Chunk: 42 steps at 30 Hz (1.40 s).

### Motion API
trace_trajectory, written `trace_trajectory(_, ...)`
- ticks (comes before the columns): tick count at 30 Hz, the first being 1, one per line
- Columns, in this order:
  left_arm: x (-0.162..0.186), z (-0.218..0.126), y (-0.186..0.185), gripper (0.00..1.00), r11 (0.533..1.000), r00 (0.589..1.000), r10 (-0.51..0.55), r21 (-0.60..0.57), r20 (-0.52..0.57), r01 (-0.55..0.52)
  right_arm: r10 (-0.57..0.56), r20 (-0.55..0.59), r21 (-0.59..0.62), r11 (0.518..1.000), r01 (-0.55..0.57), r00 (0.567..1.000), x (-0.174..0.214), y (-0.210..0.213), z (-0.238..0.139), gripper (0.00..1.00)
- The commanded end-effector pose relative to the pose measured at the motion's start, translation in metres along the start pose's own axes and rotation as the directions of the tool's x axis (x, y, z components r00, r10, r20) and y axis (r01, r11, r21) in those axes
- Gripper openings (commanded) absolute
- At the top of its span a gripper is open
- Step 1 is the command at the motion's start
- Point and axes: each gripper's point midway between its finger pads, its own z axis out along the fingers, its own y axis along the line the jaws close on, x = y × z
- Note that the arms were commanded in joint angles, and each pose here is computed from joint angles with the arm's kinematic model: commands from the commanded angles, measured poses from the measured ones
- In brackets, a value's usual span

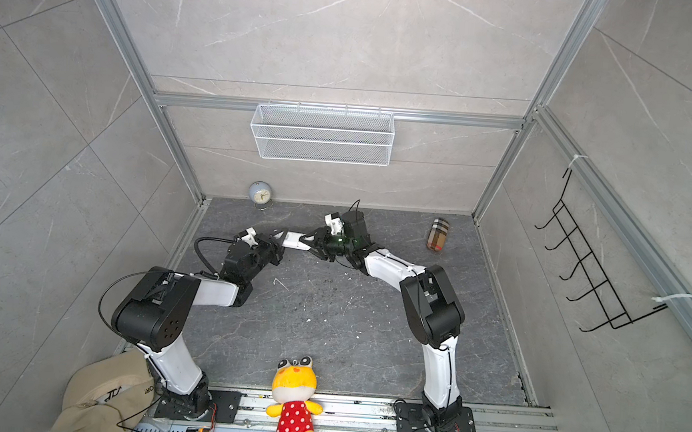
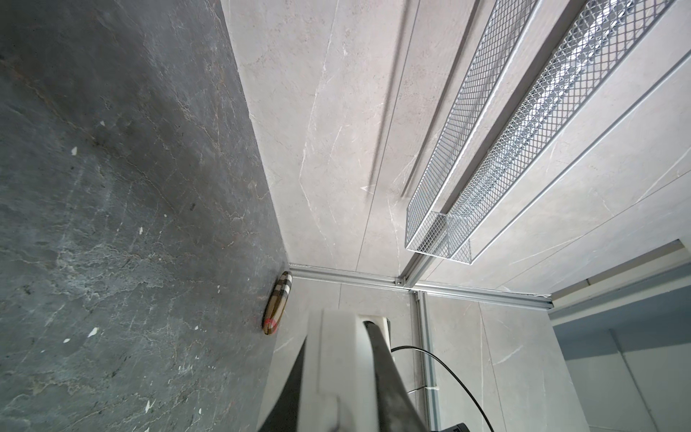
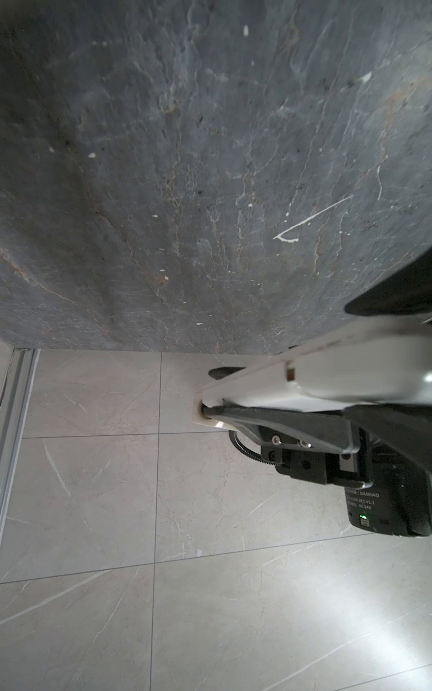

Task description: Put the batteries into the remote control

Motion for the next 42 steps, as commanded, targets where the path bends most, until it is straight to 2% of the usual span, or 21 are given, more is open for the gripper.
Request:
trace_trajectory(1, 0.006, -0.001, -0.056, 0.11, 0.986, 0.999, 0.051, 0.159, -0.011, -0.049, 0.024, 0.010, 0.025, 0.999, -0.024, 1.000, 0.003, -0.005, -0.001, 0.39)
trace_trajectory(16, 0.004, 0.000, -0.051, 0.11, 0.986, 1.000, 0.018, 0.165, -0.004, -0.017, 0.023, 0.014, -0.003, 1.000, -0.023, 1.000, -0.003, 0.008, 0.000, 0.41)
trace_trajectory(26, 0.005, 0.007, -0.044, 0.11, 0.976, 0.996, -0.093, 0.198, -0.011, 0.093, 0.025, 0.026, -0.045, 0.999, -0.024, 0.999, -0.010, 0.028, 0.001, 0.41)
trace_trajectory(34, 0.004, 0.007, -0.042, 0.11, 0.974, 0.994, -0.105, 0.201, -0.002, 0.104, 0.029, 0.029, -0.048, 0.998, -0.028, 0.999, -0.011, 0.031, 0.000, 0.41)
trace_trajectory(38, 0.002, 0.006, -0.037, 0.11, 0.975, 0.994, -0.113, 0.192, 0.008, 0.109, 0.020, 0.027, -0.057, 0.998, -0.019, 0.999, -0.011, 0.036, -0.001, 0.49)
trace_trajectory(42, 0.002, 0.006, -0.035, 0.11, 0.975, 0.993, -0.118, 0.189, 0.007, 0.114, 0.005, 0.026, -0.065, 0.998, -0.003, 1.000, -0.012, 0.042, -0.007, 0.69)
